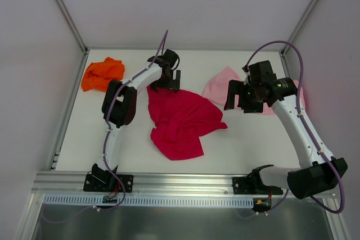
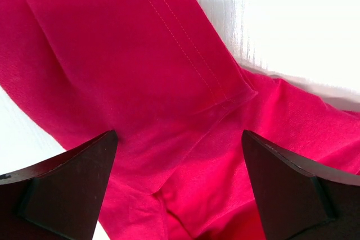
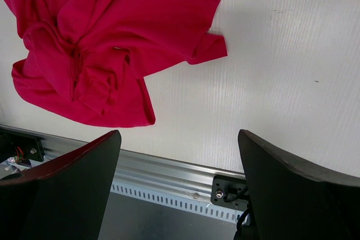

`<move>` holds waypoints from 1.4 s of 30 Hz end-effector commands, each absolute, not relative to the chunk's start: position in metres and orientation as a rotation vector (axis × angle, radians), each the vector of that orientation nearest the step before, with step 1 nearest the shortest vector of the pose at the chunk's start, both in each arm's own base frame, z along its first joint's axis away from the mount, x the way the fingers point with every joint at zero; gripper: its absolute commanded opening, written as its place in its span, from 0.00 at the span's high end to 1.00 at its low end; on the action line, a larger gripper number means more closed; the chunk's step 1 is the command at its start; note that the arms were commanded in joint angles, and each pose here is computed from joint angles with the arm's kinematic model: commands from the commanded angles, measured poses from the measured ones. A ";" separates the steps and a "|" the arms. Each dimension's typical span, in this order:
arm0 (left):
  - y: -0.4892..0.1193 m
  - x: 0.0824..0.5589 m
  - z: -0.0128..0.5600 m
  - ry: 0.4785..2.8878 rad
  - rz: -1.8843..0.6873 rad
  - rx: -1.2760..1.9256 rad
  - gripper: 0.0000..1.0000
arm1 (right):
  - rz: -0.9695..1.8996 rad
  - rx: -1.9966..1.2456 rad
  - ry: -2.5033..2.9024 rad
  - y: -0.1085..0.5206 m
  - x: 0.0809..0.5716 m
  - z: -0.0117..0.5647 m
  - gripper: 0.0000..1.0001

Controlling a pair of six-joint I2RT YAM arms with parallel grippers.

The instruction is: Fold and stack the t-shirts

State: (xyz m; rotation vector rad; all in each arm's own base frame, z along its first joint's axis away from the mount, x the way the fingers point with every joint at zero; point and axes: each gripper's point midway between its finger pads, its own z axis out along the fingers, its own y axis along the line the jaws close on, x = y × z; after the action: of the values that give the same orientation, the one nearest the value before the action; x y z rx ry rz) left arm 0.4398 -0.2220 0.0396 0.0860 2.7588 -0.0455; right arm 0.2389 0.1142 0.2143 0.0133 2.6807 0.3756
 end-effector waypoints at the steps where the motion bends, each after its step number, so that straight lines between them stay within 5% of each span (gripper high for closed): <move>1: -0.221 0.437 0.038 2.775 -0.046 0.105 0.08 | 0.400 -0.009 2.641 0.117 0.235 0.229 0.09; 5: -0.214 0.432 0.034 2.796 -0.007 0.105 0.19 | 0.401 -0.009 2.636 0.117 0.235 0.230 0.09; 10: -0.205 0.424 0.035 2.811 0.045 0.103 0.48 | 0.410 -0.009 2.618 0.118 0.238 0.235 0.09; 19: -0.189 0.412 0.025 2.841 0.140 0.101 0.44 | 0.417 -0.017 2.586 0.120 0.243 0.246 0.09; 23: -0.189 0.414 0.032 2.815 0.132 0.086 0.75 | 0.416 -0.013 2.595 0.120 0.242 0.242 0.09; 28: -0.191 0.419 0.047 2.775 0.110 0.047 0.91 | 0.403 -0.009 2.645 0.119 0.237 0.221 0.09; 31: -0.192 0.419 0.053 2.766 0.097 0.041 0.77 | 0.398 -0.011 2.681 0.119 0.233 0.207 0.09; 33: -0.191 0.419 0.055 2.763 0.098 0.045 0.41 | 0.408 -0.023 2.686 0.122 0.232 0.204 0.09; 34: -0.190 0.419 0.055 2.761 0.102 0.044 0.34 | 0.411 -0.026 2.688 0.123 0.232 0.202 0.09; 37: -0.187 0.418 0.055 2.758 0.124 0.041 0.23 | 0.417 -0.040 2.697 0.126 0.232 0.199 0.09; 42: -0.191 0.426 0.058 2.719 0.104 0.024 0.20 | 0.426 -0.066 2.697 0.131 0.233 0.199 0.09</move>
State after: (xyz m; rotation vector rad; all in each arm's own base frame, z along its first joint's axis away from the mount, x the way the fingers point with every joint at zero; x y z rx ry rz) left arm 0.4181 -0.1935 0.0278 0.0614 2.7984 0.1175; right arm 0.2302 0.1234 0.1945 -0.0380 2.7199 0.3877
